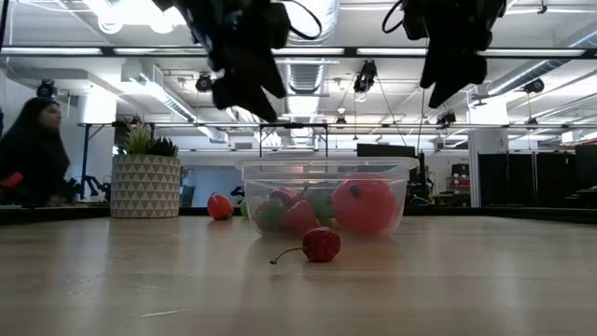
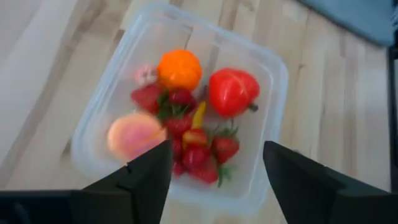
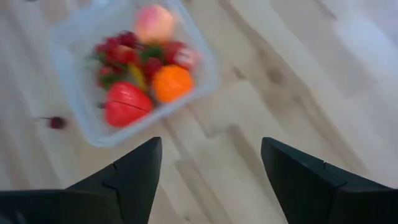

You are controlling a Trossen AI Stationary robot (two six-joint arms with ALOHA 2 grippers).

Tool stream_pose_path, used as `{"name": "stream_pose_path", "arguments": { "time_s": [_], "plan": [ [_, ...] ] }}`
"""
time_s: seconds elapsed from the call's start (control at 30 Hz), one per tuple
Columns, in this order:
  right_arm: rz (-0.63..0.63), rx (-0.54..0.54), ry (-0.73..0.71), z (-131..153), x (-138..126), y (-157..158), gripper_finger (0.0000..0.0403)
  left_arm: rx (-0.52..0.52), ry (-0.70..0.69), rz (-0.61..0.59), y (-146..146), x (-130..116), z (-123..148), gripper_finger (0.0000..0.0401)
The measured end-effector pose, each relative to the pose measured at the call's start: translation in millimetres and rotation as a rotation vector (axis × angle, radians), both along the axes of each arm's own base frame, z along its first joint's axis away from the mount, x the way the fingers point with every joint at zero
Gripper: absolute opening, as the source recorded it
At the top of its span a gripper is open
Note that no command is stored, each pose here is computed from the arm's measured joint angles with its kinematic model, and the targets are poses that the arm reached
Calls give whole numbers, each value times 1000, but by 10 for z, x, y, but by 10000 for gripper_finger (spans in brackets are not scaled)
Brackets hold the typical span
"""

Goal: Pick and placing Produce into tupperware
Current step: Put the red strawberry into the transparent container

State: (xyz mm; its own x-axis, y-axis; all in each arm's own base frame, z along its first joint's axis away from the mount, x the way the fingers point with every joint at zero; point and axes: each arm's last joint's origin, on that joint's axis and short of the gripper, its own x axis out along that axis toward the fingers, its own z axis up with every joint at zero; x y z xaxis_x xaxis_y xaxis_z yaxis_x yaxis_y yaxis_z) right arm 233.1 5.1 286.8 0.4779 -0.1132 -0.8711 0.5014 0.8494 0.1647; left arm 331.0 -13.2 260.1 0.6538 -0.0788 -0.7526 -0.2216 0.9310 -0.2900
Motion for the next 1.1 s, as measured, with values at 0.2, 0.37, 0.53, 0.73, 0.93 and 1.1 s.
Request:
{"name": "stream_pose_path", "arguments": {
  "time_s": [0.2,0.37,0.53,0.73,0.93,1.1],
  "plan": [
    [-14,60,-122,-48,105,41,263,111,181,314,38,-421,144,241],
    [47,81,-172,-36,141,141,262,405,259,211,102,-696,286,241],
    [84,63,-197,6,149,245,264,558,324,198,342,-785,261,241],
    [-78,76,-225,16,153,229,259,219,388,666,1040,-777,21,242],
    [-131,111,-233,17,153,229,258,15,444,799,1482,-774,-236,242],
    [-148,119,-236,17,154,228,258,-74,434,844,1622,-699,-401,242]
  ]
}}
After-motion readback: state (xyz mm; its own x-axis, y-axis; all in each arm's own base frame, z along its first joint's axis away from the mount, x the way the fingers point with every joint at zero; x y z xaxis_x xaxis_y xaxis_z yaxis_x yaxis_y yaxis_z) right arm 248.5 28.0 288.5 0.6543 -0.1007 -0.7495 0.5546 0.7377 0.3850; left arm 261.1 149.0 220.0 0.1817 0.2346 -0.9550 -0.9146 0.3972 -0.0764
